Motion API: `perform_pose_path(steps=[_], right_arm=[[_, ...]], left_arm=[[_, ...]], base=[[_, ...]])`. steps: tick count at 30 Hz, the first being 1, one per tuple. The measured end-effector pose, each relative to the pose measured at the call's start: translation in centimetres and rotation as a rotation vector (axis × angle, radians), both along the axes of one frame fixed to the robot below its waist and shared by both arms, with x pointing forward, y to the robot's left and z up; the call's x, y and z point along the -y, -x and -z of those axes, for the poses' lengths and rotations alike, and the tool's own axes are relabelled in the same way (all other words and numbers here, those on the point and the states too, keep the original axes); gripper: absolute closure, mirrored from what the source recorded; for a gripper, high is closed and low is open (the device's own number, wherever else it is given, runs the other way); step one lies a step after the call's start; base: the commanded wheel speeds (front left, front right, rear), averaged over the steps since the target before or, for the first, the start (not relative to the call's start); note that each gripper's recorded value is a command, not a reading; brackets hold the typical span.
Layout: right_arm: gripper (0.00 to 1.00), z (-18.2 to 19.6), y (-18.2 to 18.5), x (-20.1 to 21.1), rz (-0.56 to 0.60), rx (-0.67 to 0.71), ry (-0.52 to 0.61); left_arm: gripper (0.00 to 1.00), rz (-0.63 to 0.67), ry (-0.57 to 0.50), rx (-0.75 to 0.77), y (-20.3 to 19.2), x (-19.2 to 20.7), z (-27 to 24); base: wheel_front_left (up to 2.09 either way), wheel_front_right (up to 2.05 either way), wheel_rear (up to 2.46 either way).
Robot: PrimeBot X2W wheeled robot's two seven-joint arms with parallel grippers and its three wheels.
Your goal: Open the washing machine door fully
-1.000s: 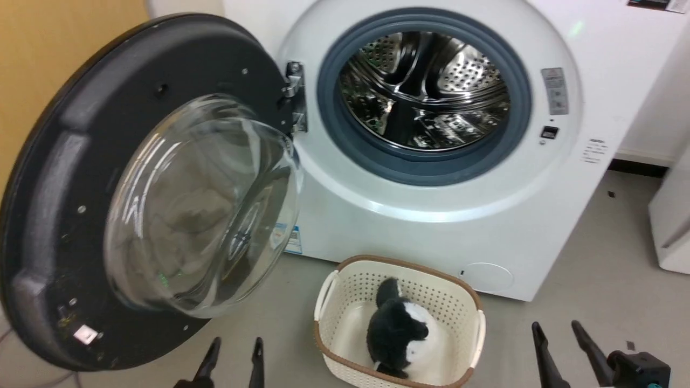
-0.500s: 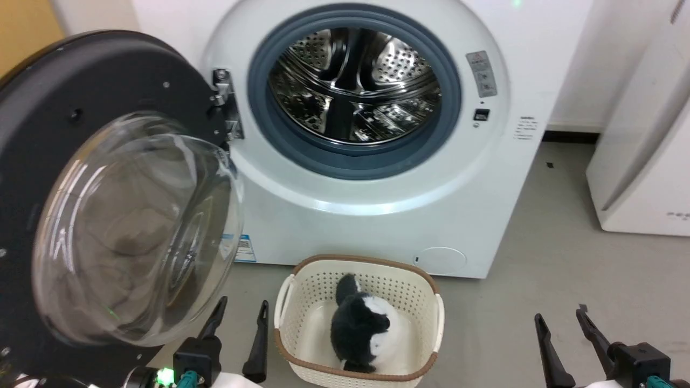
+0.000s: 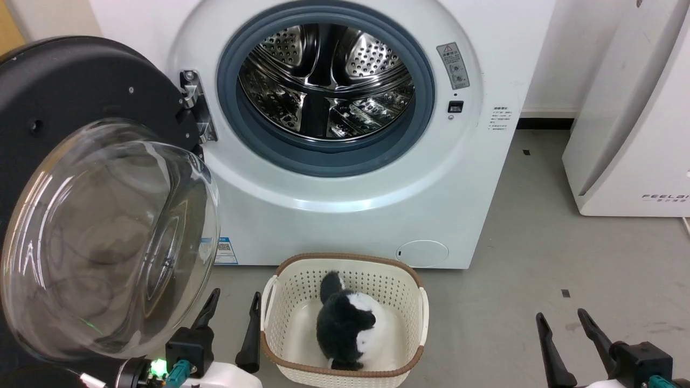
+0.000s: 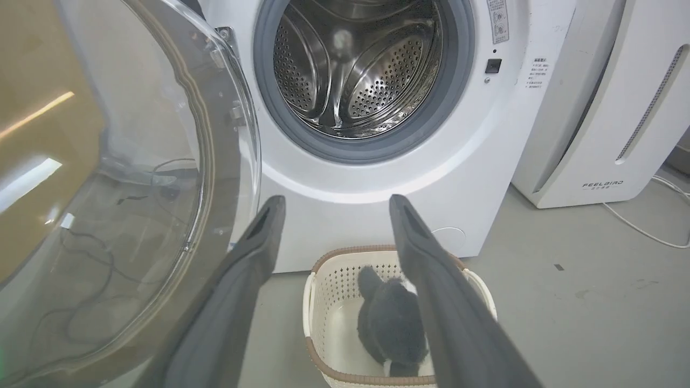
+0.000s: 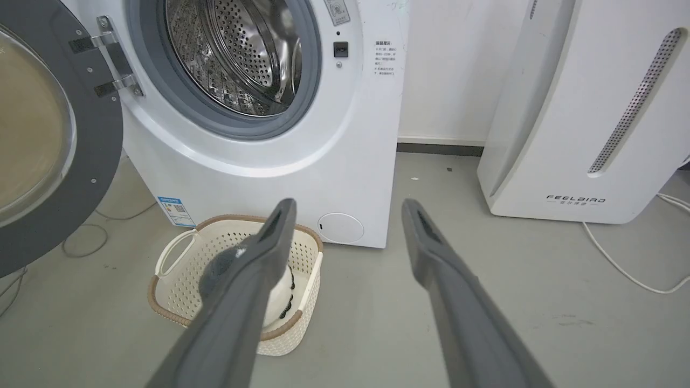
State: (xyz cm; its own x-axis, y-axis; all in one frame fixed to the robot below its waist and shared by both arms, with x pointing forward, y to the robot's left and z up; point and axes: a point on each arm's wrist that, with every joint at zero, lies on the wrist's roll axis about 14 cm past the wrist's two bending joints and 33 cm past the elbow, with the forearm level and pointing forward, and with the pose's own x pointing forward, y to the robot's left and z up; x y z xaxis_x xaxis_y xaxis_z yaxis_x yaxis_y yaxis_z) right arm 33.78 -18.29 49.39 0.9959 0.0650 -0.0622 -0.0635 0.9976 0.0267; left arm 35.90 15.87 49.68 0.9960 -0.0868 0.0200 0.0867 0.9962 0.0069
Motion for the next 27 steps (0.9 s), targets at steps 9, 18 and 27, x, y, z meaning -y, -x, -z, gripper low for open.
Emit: perform_pose_path(steps=[9,18,27], right_arm=[[1.0,0.06,0.0,-0.03,-0.001,-0.002,0.0],[1.0,0.16,-0.04,-0.13,-0.004,-0.009,0.0],[1.0,0.29,-0.06,-0.24,-0.007,-0.016,0.003]], left_arm=[[1.0,-0.001,0.01,-0.006,-0.12,0.22,0.02],[1.0,0.0,0.009,0.001,-0.38,0.23,-0.42],[1.0,-0.004,0.014,0.009,-0.65,0.25,-0.94]], base=[[0.0,0.0,0.0],[0.0,0.0,0.0],[0.0,0.0,0.0]])
